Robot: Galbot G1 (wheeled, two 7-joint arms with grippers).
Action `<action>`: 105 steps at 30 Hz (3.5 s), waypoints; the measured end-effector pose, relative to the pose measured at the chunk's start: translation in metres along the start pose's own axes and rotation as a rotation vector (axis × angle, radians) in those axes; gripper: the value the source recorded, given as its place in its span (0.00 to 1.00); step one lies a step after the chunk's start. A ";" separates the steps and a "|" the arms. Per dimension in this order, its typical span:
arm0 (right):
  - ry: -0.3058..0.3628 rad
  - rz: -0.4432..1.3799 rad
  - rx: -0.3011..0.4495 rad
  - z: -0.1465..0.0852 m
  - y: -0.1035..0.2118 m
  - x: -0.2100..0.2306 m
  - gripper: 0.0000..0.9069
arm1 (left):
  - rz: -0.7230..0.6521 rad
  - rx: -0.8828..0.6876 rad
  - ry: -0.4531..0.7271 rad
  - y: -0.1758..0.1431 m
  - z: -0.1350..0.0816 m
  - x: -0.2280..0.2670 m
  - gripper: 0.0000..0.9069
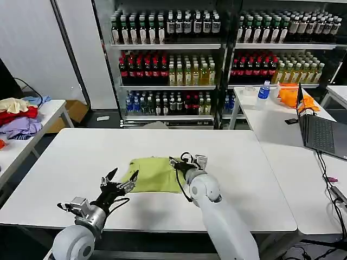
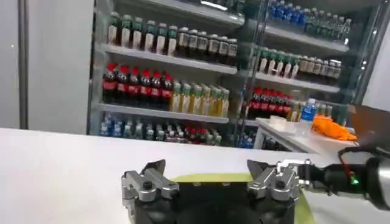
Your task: Fold and organize the clothes.
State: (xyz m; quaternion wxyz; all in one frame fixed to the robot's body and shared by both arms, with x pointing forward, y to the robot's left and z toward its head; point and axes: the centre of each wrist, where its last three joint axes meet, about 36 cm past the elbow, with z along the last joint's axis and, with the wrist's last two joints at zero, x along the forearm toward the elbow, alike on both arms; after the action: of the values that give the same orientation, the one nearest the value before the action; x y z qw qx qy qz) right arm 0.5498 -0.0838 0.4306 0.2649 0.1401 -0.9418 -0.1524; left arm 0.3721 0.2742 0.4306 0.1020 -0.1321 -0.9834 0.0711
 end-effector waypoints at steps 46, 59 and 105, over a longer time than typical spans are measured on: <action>-0.136 0.150 0.398 -0.053 -0.105 -0.061 1.00 | 0.000 -0.001 0.006 0.008 0.001 -0.002 1.00; -0.362 0.150 0.414 -0.048 -0.122 -0.020 1.00 | -0.001 -0.010 -0.013 0.006 -0.001 0.006 1.00; -0.499 0.221 0.434 0.050 -0.118 0.205 1.00 | -0.011 -0.036 -0.091 -0.018 -0.005 0.010 1.00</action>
State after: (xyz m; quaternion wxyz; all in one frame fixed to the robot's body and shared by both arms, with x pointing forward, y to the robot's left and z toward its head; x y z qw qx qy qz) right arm 0.3759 -0.2516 0.4406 0.0052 0.0488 -0.9975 0.0515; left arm 0.3591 0.2601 0.4408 0.0550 -0.1250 -0.9889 0.0587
